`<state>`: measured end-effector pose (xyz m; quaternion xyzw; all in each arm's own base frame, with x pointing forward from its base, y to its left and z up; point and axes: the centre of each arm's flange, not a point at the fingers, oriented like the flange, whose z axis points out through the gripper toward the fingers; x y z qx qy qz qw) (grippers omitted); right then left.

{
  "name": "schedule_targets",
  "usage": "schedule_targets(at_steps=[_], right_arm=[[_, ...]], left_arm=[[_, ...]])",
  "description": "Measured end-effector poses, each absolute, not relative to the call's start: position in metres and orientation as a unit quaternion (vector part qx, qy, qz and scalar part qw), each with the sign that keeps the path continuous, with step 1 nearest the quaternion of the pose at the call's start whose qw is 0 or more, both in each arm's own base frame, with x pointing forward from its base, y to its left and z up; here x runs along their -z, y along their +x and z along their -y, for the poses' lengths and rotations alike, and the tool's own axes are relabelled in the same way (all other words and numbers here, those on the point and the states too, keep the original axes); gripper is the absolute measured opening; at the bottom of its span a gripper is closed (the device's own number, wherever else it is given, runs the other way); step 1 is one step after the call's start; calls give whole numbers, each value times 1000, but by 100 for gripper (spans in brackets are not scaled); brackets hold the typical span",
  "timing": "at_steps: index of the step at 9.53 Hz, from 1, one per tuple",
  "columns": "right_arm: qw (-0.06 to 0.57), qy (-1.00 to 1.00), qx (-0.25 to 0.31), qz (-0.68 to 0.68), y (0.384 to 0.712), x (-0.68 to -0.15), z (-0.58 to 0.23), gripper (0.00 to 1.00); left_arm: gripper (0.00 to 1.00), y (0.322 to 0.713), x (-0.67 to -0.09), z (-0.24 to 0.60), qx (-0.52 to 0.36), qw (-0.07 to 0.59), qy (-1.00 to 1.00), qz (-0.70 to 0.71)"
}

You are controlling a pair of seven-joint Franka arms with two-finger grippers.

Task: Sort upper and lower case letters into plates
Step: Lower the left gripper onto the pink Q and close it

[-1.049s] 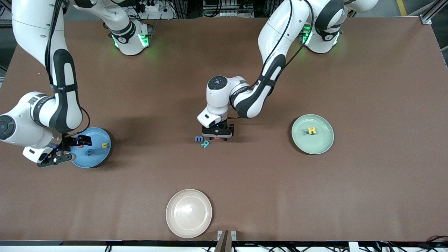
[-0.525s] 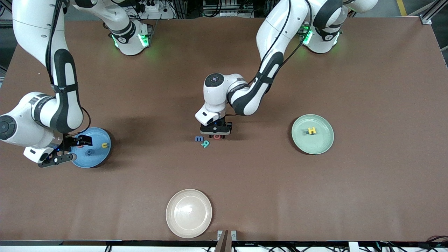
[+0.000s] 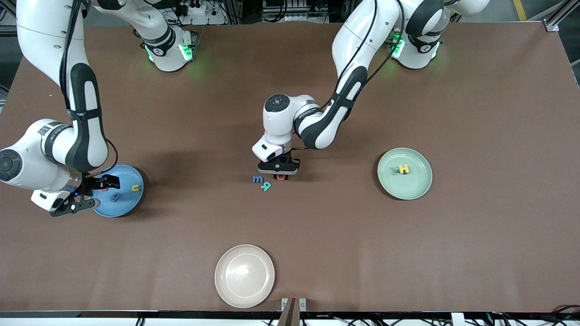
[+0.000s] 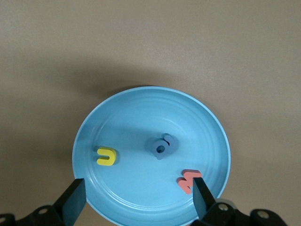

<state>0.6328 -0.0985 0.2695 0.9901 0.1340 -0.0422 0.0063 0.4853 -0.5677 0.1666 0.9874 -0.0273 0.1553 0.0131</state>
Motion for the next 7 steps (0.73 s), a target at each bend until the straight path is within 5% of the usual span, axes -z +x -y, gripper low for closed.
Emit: schedule_targets(at_steps=[7], right_arm=[[9, 985, 38, -170, 640, -271, 51, 100]], left_arm=[[37, 497, -168, 558, -157, 12, 987, 19]])
